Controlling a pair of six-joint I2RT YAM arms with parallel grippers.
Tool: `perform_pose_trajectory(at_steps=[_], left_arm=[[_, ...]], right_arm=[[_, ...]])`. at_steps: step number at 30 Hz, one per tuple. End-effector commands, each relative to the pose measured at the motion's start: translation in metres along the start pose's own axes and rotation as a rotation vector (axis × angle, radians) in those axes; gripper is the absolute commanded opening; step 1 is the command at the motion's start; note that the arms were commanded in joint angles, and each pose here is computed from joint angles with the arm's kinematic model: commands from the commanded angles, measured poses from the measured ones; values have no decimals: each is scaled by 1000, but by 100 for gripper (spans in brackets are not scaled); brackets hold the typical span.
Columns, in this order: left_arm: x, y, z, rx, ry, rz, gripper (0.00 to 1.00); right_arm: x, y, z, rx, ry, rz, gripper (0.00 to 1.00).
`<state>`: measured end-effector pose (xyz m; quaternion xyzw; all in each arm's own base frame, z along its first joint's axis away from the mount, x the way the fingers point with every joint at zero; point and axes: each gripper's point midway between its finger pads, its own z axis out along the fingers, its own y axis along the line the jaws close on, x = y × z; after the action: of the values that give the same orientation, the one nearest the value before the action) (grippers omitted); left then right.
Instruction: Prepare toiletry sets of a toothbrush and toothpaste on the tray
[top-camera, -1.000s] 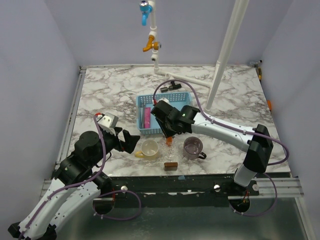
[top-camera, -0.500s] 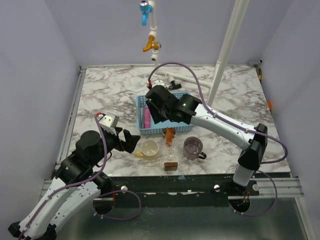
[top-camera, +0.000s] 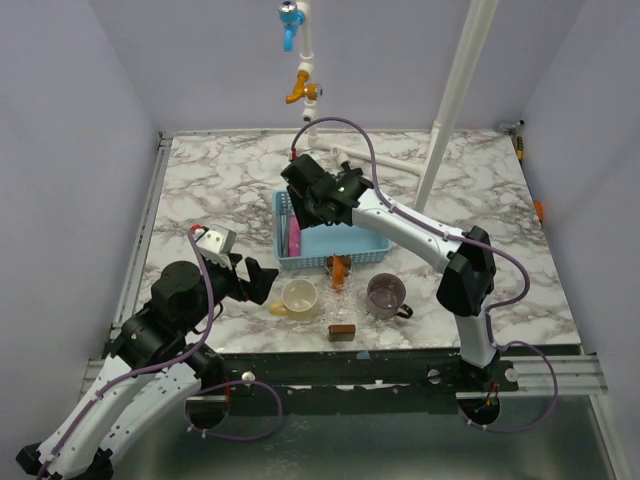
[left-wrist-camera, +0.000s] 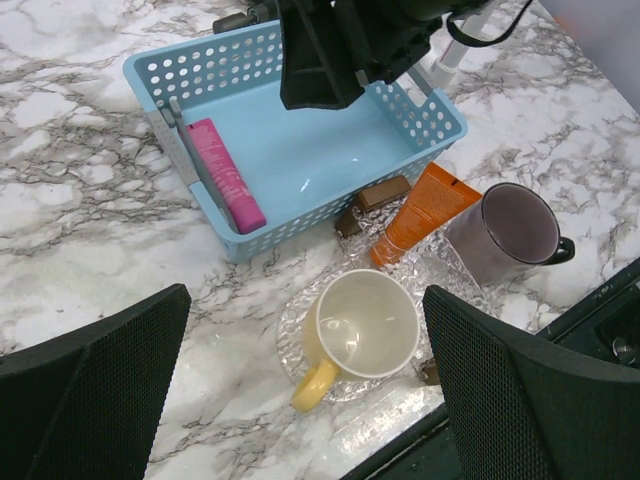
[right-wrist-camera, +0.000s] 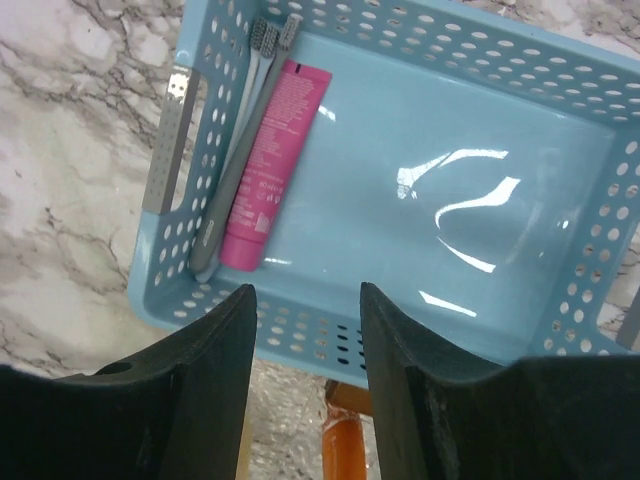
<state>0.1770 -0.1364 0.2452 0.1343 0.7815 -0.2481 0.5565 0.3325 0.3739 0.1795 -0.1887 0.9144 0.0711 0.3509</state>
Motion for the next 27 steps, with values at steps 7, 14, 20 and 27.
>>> perform_pose_trajectory(at_steps=[7, 14, 20, 27], left_arm=[[-2, 8, -1, -37, -20, 11, 99], [-2, 8, -1, -36, -24, 12, 99], [-2, 8, -2, -37, -23, 12, 99], [-2, 8, -1, -37, -22, 12, 99]], right_arm=[[-10, 24, 58, -73, 1, 174, 46], [-4, 32, 93, -90, 25, 257, 43], [1, 31, 118, -76, 40, 301, 43], [3, 30, 146, -73, 44, 356, 41]])
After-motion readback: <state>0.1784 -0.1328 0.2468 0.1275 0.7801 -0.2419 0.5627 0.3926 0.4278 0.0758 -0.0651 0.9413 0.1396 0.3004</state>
